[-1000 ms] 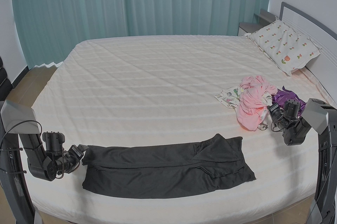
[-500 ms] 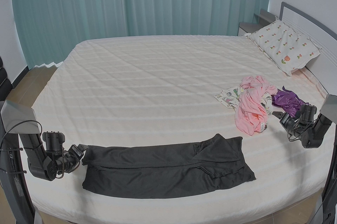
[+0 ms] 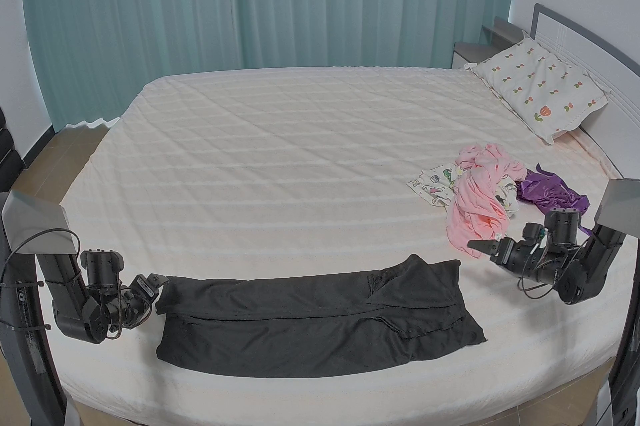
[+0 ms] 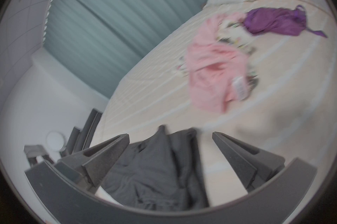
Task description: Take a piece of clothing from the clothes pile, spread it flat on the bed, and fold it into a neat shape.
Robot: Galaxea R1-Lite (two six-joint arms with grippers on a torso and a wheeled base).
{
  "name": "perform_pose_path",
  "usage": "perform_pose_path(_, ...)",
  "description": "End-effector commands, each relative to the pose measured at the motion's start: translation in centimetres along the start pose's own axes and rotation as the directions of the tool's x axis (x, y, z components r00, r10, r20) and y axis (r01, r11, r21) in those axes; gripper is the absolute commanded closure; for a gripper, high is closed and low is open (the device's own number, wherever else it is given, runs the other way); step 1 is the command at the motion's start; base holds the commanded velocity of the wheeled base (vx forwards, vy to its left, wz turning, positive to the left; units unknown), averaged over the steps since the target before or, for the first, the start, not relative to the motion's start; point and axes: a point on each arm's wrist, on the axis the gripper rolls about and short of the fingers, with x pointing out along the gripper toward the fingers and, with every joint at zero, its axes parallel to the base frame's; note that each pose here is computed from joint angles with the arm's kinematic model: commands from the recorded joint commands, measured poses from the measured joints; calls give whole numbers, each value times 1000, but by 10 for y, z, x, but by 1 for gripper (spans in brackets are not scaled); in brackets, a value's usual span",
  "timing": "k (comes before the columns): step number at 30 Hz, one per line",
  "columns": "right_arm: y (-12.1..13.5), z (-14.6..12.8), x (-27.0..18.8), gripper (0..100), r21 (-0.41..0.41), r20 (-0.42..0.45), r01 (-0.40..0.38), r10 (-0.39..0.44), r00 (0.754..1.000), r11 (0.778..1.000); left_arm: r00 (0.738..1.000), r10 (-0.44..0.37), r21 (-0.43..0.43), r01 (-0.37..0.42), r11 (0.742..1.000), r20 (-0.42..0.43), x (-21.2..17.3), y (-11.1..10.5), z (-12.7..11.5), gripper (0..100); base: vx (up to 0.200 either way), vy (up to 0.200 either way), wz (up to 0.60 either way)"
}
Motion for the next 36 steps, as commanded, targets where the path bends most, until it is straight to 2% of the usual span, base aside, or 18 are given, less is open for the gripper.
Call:
perform_pose_path(1, 18, -31, 14, 0, -30, -97, -88, 85, 992, 996, 1000, 0, 0, 0, 1000, 1, 1, 0, 0, 0, 0, 0, 0)
perform_pose_path(9, 25, -59, 43, 0, -48, -172, -171, 161, 972, 984, 1000, 1, 2, -1, 1000, 0, 1, 0, 0, 0, 0, 0, 0)
perform_pose_path(14, 21, -72, 57, 0, -53, -201, -174, 160, 966, 983, 1000, 0, 2, 0, 1000, 1, 1, 0, 0, 0, 0, 0, 0)
perform_pose_path(26, 6, -71, 74, 0, -82, -123, -134, 123, 985, 988, 1000, 0, 2, 0, 1000, 1, 1, 0, 0, 0, 0, 0, 0)
perform_pose_path(30, 5, -73, 73, 0, -82, -126, -132, 121, 985, 988, 1000, -8, 5, 8, 1000, 10, 2, 0, 0, 0, 0, 0, 0)
perform_pose_path(31, 5, -73, 72, 100, -81, -126, -131, 120, 985, 988, 1000, -10, 5, 9, 1000, 11, 2, 0, 0, 0, 0, 0, 0)
perform_pose_path(36, 6, -72, 68, 100, -78, -126, -127, 117, 985, 989, 1000, -12, 5, 12, 1000, 15, 2, 0, -1, 0, 0, 0, 0)
